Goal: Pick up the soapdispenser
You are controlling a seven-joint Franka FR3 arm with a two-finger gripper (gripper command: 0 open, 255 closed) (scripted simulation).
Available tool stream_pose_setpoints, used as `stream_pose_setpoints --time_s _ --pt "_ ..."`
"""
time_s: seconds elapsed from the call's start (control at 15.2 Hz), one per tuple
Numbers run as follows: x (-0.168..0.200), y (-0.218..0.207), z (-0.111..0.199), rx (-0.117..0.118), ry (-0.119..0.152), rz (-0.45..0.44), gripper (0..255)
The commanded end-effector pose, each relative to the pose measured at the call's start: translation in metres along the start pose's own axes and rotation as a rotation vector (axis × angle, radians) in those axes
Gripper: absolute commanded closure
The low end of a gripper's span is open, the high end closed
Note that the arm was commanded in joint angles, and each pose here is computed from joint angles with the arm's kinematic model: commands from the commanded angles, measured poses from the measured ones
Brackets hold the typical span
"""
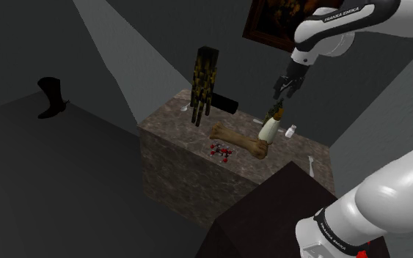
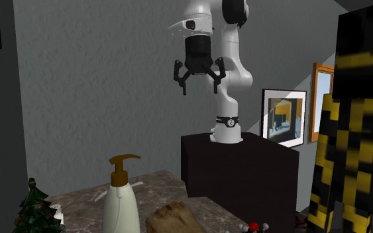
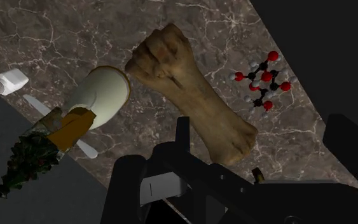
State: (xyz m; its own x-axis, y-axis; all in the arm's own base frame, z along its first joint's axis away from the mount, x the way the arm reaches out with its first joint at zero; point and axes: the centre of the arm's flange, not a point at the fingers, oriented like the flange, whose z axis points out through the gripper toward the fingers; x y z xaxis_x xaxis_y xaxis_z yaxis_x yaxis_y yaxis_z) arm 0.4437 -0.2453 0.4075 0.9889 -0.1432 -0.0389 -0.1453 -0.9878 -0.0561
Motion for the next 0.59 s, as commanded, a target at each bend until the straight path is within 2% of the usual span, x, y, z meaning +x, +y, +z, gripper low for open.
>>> stream_pose_setpoints --time_s 0.0,0.53 --pt "0.01 0.021 0.014 -0.003 0.002 0.017 0" --pt "0.05 0.103 0.067 -0.007 0.006 0.087 0"
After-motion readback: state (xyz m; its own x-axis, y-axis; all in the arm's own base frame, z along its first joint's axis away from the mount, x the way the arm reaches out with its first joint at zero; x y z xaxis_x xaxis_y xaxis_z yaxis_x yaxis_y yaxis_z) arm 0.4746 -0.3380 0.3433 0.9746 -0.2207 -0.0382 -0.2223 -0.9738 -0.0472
